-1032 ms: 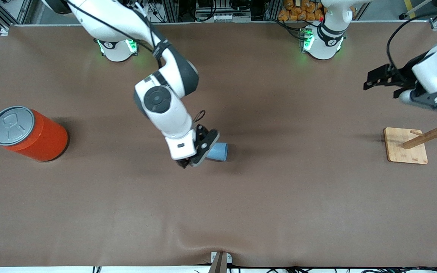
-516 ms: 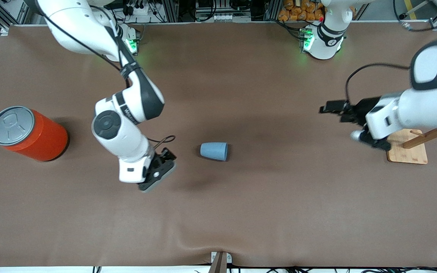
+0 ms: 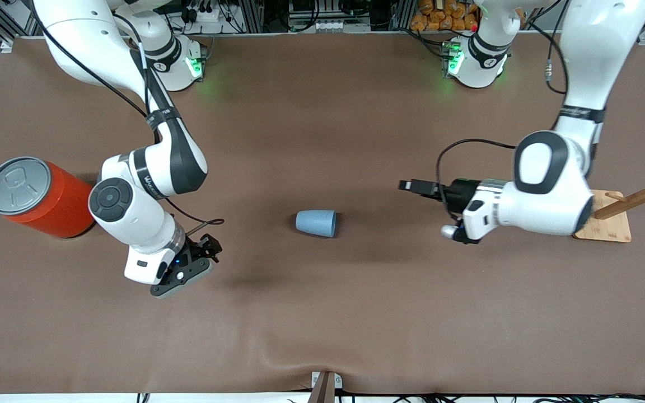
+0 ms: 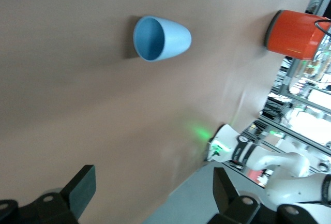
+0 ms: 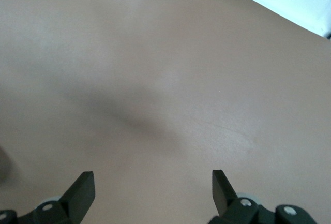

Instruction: Flip cup

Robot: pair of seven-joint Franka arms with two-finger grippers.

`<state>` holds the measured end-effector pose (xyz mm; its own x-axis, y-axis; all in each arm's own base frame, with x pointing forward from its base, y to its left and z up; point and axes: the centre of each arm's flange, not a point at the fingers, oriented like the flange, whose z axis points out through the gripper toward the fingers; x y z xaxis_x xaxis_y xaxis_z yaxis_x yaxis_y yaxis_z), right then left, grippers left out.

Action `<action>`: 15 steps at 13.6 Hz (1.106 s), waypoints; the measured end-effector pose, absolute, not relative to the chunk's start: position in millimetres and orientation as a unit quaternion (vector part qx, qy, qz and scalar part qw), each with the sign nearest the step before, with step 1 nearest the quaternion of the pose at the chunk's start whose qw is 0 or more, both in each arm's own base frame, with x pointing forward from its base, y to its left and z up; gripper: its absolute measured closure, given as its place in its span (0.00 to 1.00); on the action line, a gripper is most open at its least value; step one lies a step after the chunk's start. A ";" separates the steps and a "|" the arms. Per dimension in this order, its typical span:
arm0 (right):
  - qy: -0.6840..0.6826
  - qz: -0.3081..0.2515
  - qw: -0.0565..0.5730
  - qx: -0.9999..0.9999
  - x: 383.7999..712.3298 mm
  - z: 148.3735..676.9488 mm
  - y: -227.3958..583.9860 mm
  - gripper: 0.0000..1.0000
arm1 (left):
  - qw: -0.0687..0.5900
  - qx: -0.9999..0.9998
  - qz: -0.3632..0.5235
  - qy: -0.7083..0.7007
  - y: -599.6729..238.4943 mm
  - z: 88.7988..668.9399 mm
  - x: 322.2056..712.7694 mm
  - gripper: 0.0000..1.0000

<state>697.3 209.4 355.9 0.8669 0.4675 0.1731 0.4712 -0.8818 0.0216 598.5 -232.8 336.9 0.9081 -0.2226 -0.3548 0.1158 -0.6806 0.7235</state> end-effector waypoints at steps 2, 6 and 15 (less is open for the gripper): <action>-0.204 -0.089 0.012 -0.975 700.3 360.1 197.1 0.00 | 0.428 0.877 -0.214 -0.036 -258.5 306.7 593.9 0.00; -0.138 -0.087 0.011 -0.986 709.7 377.4 139.6 0.00 | 0.488 0.851 -0.191 -0.038 -288.4 249.5 590.2 0.00; -0.047 -0.075 0.007 -0.996 672.9 418.5 10.6 0.00 | 0.517 0.846 -0.115 -0.054 -337.8 173.6 585.3 0.03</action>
